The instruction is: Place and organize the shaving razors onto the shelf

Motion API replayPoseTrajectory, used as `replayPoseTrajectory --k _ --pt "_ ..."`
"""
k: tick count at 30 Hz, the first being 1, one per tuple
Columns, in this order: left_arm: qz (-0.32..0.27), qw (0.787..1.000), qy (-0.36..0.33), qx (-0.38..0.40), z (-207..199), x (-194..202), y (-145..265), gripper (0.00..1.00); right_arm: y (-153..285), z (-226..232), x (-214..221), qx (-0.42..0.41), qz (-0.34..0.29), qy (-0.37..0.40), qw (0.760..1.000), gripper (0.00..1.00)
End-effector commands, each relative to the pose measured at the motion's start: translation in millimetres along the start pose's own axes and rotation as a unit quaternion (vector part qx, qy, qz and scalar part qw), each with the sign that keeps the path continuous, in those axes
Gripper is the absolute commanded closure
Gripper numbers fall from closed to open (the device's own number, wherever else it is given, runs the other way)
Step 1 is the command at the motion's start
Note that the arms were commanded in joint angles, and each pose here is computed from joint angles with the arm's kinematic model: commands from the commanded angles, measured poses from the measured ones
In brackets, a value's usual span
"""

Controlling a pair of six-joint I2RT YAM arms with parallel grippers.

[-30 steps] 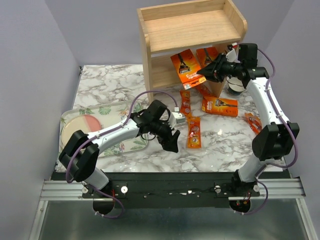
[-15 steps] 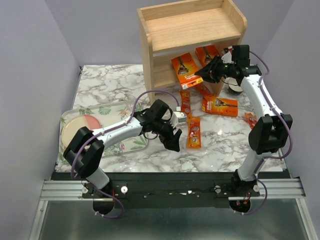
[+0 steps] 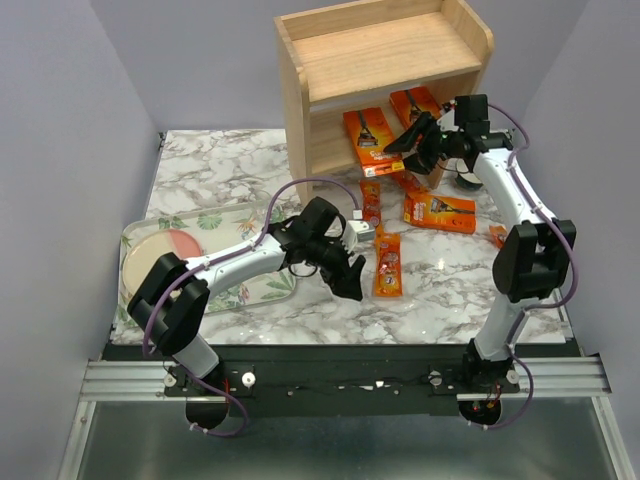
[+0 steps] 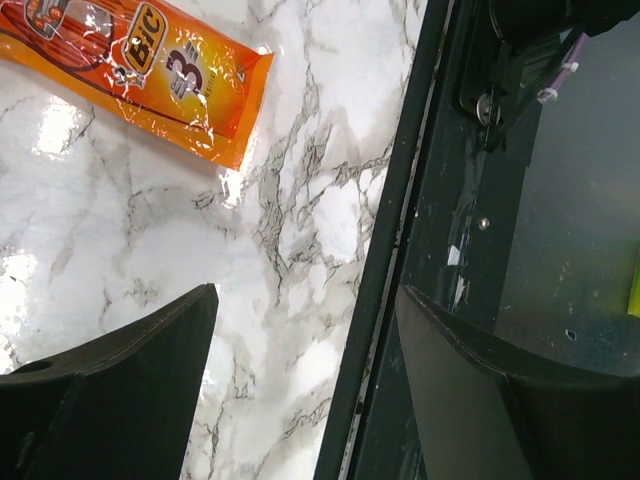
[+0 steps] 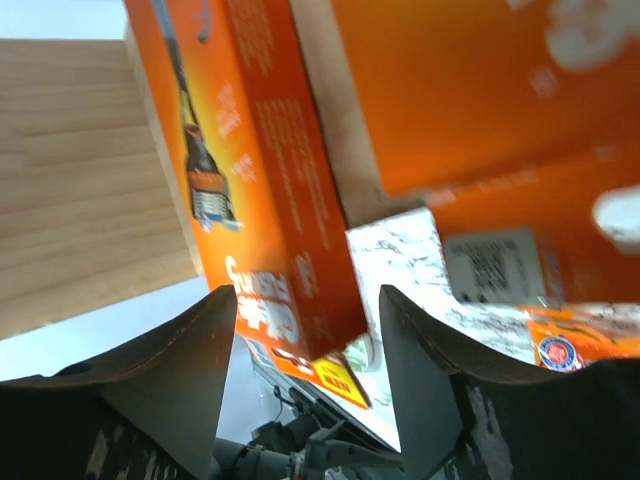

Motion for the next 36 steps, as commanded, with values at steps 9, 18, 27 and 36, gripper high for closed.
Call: replayPoseTrajectory --k 9,18,27,36 --pt "-0.026 0.999 -0.002 0.026 -7.6 -7.5 -3.6 0.19 32.7 0.1 46.7 -0.016 0.019 0.001 1.0 0.33" --pt "-0.022 1.0 -0.001 0.022 -6.6 2.4 -1.8 0.19 17.8 4.7 48.5 -0.088 0.045 -0.01 0.995 0.41" --pt "-0.013 1.0 -0.016 -0.003 0.4 11.3 1.9 0.19 8.7 24.2 31.7 -0.172 0.052 0.011 0.984 0.64" --pt "-0.008 1.0 -0.016 -0.009 3.2 9.5 0.4 0.19 3.0 20.7 30.8 -0.171 0.057 -0.003 0.984 0.87"
Point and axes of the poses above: each gripper's point midway between its finger pads, its own y axis back along the fingers, its own z axis along the line the jaws close on, x = y × z, the point moved 4 cm from there along y, back along the fingers, and after that the axes turned 9 degrees about y, right-handed, at the moved point
